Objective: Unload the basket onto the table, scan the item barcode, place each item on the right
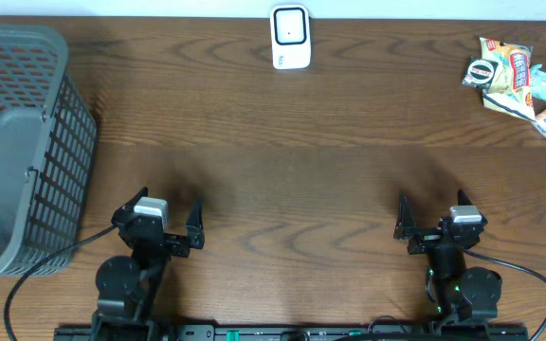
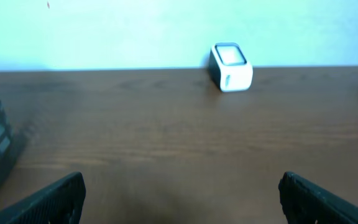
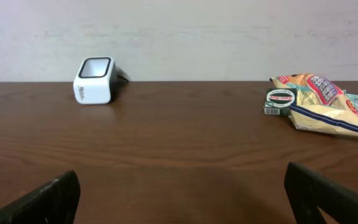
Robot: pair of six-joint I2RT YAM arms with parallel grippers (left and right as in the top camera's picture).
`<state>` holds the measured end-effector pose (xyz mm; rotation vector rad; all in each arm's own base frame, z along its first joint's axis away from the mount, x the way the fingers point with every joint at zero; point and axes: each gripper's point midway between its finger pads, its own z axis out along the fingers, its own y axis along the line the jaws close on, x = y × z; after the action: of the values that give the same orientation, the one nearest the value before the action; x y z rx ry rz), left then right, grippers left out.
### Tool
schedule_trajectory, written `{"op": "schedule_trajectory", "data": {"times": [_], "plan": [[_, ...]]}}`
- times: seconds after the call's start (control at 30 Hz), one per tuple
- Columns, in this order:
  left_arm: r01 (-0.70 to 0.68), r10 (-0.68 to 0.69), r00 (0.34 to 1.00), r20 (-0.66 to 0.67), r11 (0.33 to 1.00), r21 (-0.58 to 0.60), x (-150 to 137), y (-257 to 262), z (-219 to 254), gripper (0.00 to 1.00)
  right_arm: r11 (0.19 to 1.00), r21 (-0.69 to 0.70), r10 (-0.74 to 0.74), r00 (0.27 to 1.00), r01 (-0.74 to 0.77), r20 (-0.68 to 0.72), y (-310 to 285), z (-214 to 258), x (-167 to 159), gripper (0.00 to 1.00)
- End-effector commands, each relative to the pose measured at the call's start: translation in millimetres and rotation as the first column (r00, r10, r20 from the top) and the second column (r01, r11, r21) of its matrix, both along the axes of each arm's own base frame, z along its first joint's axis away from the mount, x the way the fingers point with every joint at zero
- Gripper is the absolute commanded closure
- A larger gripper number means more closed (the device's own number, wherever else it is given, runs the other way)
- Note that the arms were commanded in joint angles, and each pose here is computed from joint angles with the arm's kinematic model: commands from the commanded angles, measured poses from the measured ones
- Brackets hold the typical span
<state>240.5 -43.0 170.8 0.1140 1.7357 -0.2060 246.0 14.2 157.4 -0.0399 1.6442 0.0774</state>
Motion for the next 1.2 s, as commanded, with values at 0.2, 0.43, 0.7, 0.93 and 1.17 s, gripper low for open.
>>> {"op": "schedule_trajectory", "data": {"times": [0.2, 0.43, 0.7, 0.93, 1.17], "plan": [[-0.081, 0.084, 0.993, 0.078, 0.996, -0.040, 1.5, 17.2, -4.9, 0.03, 1.000, 0.014, 0.005, 1.000, -0.005, 0.000, 1.5, 0.0, -0.4, 0.01], [-0.093, 0.099, 0.988, 0.121, 0.994, -0.048, 5.0, 20.3, -5.1, 0.02, 1.000, 0.014, 0.005, 1.000, -0.005, 0.000, 1.5, 0.0, -0.4, 0.01], [-0.228, 0.228, 0.974, -0.007, 0.971, -0.074, 3.2, 41.7, -34.6, 0.02, 1.000, 0.014, 0.005, 1.000, -0.005, 0.000, 1.5, 0.0, -0.4, 0.01], [-0.204, 0.204, 0.979, -0.002, 0.978, -0.051, 3.2, 38.5, -34.5, 0.02, 1.000, 0.014, 0.005, 1.000, -0.005, 0.000, 1.5, 0.0, -0.4, 0.01], [-0.178, 0.178, 0.984, 0.004, 0.984, -0.021, 3.1, 34.7, -34.6, 0.02, 1.000, 0.014, 0.005, 1.000, -0.005, 0.000, 1.5, 0.0, -0.4, 0.01]]}}
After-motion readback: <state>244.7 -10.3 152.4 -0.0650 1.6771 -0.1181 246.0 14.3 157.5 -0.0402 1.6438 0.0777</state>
